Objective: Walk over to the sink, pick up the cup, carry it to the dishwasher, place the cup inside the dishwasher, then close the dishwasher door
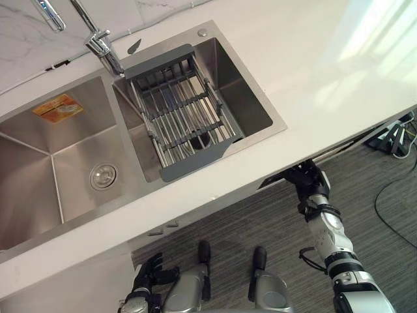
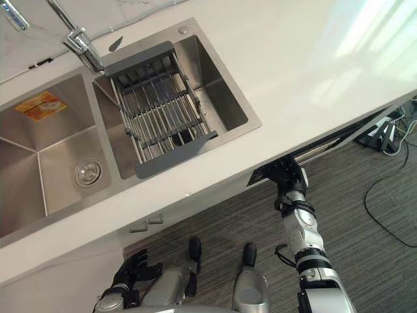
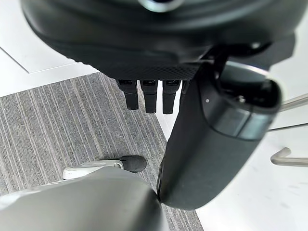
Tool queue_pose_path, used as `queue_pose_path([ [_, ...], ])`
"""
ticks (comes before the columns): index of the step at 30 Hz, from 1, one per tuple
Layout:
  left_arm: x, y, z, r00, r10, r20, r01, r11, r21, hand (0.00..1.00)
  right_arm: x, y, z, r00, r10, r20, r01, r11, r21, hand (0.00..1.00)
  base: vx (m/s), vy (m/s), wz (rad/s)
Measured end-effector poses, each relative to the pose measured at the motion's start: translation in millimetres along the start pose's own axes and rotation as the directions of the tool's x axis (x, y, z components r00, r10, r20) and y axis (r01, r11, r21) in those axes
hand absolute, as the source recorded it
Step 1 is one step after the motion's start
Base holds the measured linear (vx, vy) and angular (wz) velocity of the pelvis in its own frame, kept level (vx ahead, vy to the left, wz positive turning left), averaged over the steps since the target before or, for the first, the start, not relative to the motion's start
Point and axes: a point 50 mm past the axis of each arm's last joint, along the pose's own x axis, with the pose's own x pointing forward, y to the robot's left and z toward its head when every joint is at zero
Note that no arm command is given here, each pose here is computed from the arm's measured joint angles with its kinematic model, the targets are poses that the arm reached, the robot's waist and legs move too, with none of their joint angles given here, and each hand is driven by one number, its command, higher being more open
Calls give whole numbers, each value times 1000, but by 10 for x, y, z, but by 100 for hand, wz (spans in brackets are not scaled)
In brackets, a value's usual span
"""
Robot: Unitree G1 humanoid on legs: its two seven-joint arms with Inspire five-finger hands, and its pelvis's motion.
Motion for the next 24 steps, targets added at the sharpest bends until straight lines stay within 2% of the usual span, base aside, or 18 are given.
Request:
queue_pose_path([
  [3,5,-8,12,1000,-5,1,5,1000,21,90,-142,11,-141,997,56,-45,-59,995,-75,90,12,-4,0],
  [7,6,10,4,1000,-7,-7,8,999,41,90,-323,-55,-297,995,52,-82,-62,990,-123,90,26,-8,1],
  [10,5,53,-10,1000,-4,-17,5,999,52,90,-560,-75,-601,985,32,-170,-58,987,-150,90,17,-14,8],
  [17,-2,19,-42,999,-9,-35,11,999,45,90,-1184,-300,-1286,899,-138,-416,46,973,-225,90,-34,4,7],
  [21,-11,-94,-86,998,-32,-56,33,999,24,90,-1455,-550,-1509,809,-280,-517,151,949,-277,90,-74,12,5],
  [24,-14,-118,-100,997,-36,-63,37,999,18,90,-1579,-647,-1579,766,-335,-549,201,936,-290,90,-51,-4,2],
])
